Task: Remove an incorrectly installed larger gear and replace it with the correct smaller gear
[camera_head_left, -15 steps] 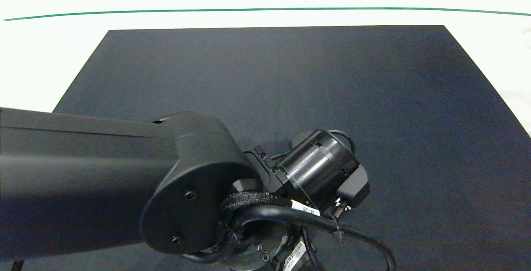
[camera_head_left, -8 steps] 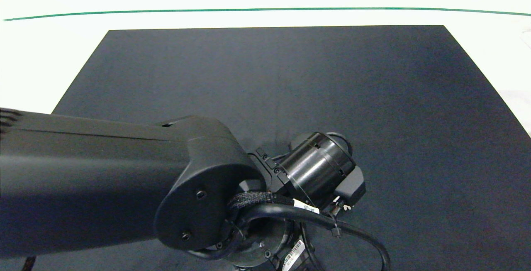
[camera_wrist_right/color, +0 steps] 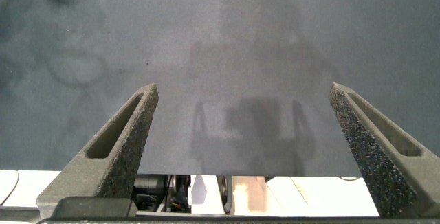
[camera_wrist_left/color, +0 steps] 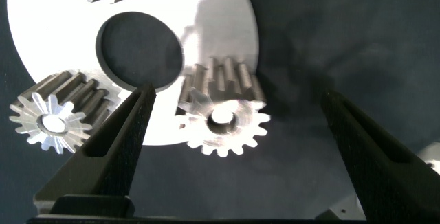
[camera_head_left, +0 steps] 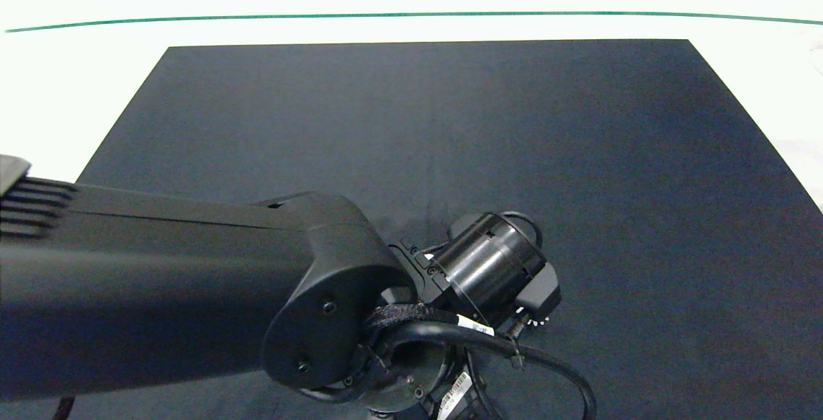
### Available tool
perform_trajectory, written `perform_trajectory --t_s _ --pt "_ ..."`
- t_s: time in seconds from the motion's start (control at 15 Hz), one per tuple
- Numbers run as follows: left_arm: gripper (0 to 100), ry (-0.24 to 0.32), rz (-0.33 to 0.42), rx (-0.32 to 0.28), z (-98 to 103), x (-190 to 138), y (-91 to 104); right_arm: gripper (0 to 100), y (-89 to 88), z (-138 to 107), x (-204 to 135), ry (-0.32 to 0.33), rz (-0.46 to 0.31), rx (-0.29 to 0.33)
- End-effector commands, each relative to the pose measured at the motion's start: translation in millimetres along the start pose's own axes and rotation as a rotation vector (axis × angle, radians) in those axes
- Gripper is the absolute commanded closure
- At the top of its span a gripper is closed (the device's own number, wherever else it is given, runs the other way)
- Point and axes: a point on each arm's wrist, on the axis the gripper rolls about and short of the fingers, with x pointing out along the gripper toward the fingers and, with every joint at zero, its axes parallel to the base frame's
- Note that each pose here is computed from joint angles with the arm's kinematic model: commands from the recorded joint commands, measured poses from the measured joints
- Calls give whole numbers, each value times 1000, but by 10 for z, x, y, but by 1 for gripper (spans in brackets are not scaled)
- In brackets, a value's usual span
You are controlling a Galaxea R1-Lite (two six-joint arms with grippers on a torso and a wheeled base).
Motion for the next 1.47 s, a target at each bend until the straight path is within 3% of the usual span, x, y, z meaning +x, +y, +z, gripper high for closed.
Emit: perform_trajectory --t_s 0.07,0.4,1.47 --pt "0 7 4 2 -39 80 -18 0 0 -4 0 2 0 0" --pt "0 6 10 17 -65 104 23 0 0 -7 -8 -4 3 0" --pt "32 12 21 80 -169 162 93 0 -1 -34 -11 -7 7 -1"
